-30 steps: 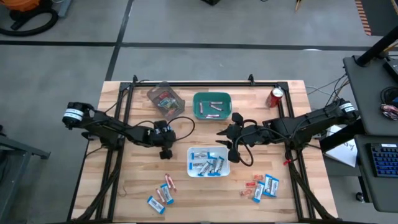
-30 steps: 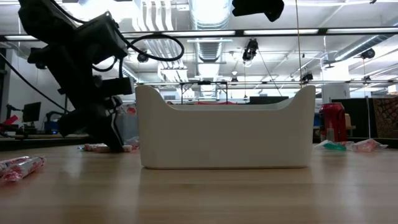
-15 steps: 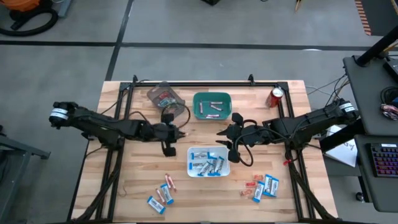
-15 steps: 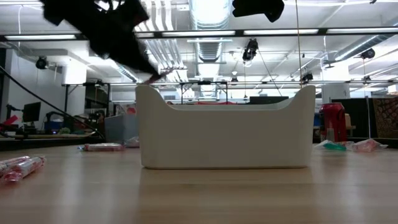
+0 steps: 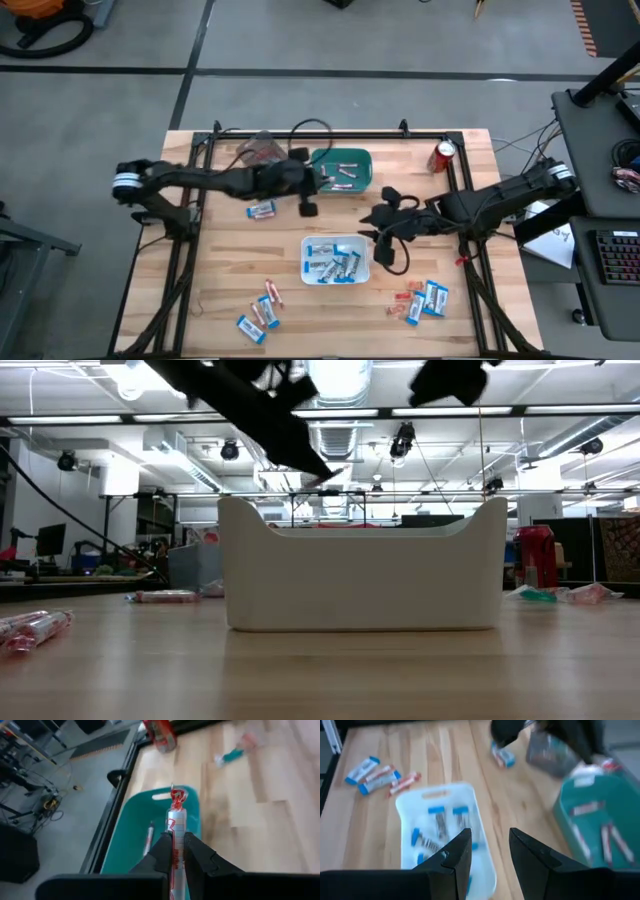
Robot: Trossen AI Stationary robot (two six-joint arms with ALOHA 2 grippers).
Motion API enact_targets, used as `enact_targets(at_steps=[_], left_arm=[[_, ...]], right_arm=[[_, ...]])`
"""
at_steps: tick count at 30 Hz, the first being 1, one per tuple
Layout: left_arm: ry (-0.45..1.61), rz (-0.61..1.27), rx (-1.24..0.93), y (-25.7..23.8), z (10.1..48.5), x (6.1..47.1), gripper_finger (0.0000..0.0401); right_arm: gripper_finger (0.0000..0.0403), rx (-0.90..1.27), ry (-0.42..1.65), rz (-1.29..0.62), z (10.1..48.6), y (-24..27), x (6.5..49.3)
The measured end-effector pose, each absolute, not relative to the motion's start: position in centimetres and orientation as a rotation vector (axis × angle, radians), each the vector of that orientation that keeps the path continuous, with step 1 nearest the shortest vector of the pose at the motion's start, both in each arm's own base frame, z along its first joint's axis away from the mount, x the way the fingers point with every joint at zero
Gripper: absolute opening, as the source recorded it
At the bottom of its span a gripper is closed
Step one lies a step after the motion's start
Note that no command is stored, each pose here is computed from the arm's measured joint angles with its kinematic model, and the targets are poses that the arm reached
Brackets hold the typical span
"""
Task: Sort candy
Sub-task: Put the white candy into the green bin
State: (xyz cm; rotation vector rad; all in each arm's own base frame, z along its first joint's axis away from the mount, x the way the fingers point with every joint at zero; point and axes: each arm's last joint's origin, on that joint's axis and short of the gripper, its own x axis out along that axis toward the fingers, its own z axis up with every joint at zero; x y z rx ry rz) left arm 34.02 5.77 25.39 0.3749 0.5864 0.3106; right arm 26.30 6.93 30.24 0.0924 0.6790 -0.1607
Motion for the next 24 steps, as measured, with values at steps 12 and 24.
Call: enact_targets(at_steps=[12, 24], left_arm=[[0.733, 0.288, 0.367, 11.2, 21.1, 36.7, 0.0005], [0.743, 0.312, 0.304, 12.4, 20.3, 37.7, 0.0086]], right_arm=[[0.0125, 0.173, 0.795, -0.168, 29.1, 8.9, 24.7], [0.0125, 0.297, 0.815, -0.204, 28.7, 9.8, 24.4]])
